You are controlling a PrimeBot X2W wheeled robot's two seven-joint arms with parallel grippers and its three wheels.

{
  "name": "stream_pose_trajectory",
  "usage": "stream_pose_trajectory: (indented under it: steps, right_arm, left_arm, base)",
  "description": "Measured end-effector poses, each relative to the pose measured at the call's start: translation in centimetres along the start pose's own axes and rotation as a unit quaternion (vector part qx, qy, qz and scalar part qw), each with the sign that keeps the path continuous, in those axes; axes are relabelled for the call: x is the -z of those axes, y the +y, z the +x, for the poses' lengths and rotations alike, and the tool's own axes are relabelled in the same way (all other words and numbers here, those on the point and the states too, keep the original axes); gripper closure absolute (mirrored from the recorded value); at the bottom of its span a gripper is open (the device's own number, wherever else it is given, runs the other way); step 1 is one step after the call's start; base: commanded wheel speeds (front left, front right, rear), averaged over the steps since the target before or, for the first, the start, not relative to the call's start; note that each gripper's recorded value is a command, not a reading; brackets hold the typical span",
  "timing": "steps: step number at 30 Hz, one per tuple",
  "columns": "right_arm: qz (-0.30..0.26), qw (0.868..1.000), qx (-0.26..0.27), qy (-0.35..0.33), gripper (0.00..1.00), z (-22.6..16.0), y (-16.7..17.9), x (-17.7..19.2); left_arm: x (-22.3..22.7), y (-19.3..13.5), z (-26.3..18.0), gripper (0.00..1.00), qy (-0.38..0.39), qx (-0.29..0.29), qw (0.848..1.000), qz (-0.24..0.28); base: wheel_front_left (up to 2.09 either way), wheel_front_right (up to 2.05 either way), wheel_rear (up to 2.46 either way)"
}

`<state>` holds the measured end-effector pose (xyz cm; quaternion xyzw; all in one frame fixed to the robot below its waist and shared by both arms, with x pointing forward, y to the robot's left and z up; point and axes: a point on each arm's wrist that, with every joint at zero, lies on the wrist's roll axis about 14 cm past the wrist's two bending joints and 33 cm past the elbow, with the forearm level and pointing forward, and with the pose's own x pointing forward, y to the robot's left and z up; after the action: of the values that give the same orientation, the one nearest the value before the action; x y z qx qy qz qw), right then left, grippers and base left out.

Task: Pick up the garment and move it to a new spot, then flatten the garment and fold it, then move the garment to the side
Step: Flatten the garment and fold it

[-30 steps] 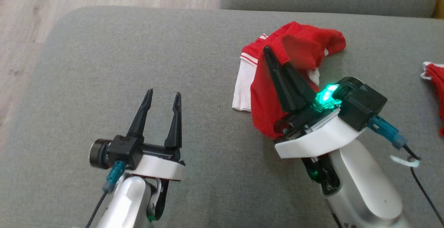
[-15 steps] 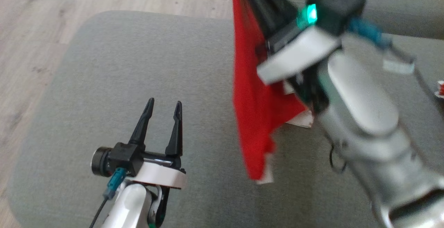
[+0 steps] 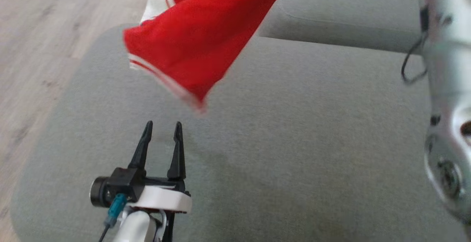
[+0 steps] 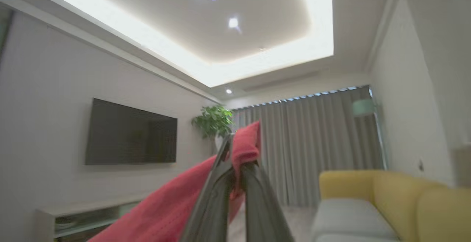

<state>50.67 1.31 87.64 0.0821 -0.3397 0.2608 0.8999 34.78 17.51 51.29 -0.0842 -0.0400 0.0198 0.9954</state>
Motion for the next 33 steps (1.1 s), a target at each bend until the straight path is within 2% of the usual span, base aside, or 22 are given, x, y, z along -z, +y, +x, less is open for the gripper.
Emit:
stream_pose_trajectory:
  steps: [3,5,8,11,13,14,15,16,20,23,27,30,32,33]
  right_arm:
    - [0.004,0.992,0.073,0.104,1.0,-5.2,-5.1,7.2]
    - [0.018,0.974,0.127,0.186,1.0,-11.0,-8.2,13.0]
    - [0.044,0.929,0.213,0.299,1.0,-22.0,-11.6,20.4]
    - [0.062,0.878,0.29,0.377,1.0,-32.2,-13.6,24.2]
    - [0.069,0.855,0.325,0.398,1.0,-36.0,-14.4,25.0]
    - [0.069,0.855,0.325,0.398,1.0,-36.0,-14.4,25.0]
    - [0.07,0.846,0.351,0.395,0.01,-37.5,-15.4,24.8]
    - [0.07,0.844,0.361,0.391,0.0,-37.8,-15.9,24.6]
    - [0.065,0.845,0.374,0.377,0.0,-37.7,-16.9,23.7]
    - [0.071,0.858,0.361,0.358,0.0,-36.2,-16.5,23.2]
    - [0.066,0.896,0.316,0.306,0.0,-32.2,-15.1,21.1]
    - [0.049,0.928,0.26,0.262,0.0,-29.2,-12.9,18.9]
    - [0.031,0.943,0.225,0.244,0.0,-28.5,-11.1,17.6]
    - [0.029,0.946,0.218,0.238,0.0,-28.7,-10.4,17.1]
  left_arm:
    - [0.0,-0.9,0.8,0.0,-0.001,0.015,1.0,0.001]
    - [0.2,-1.5,1.4,0.0,0.002,0.023,1.0,-0.001]
    - [0.9,-2.2,2.3,0.0,0.011,0.035,0.999,-0.001]
    - [1.3,-3.0,3.4,0.0,0.016,0.049,0.999,-0.001]
    - [1.6,-3.5,4.0,0.0,0.019,0.055,0.998,-0.001]
    - [1.6,-3.5,4.0,0.0,0.019,0.055,0.998,-0.001]
    - [1.8,-3.8,4.5,0.0,0.021,0.06,0.998,-0.001]
    - [1.9,-3.9,4.6,0.0,0.023,0.062,0.998,0.0]
    - [2.1,-4.2,4.9,0.0,0.025,0.069,0.997,0.002]
    - [1.9,-4.5,5.1,0.0,0.022,0.073,0.997,0.004]
    - [1.3,-5.0,5.4,0.0,0.013,0.081,0.997,0.006]
    - [1.3,-5.2,5.5,0.0,0.013,0.084,0.996,0.006]
    - [1.2,-5.4,5.5,0.0,0.011,0.086,0.996,0.006]
    - [1.1,-5.5,5.5,0.0,0.009,0.087,0.996,0.005]
  base:
    - [0.0,0.0,0.0]
    - [0.0,0.0,0.0]
    - [0.0,0.0,0.0]
    - [0.0,0.0,0.0]
    - [0.0,0.0,0.0]
    - [0.0,0.0,0.0]
    - [0.0,0.0,0.0]
    - [0.0,0.0,0.0]
    - [0.0,0.0,0.0]
    - [0.0,0.0,0.0]
    - [0.0,0.0,0.0]
    - [0.0,0.0,0.0]
    - [0.0,0.0,0.0]
    - [0.0,0.0,0.0]
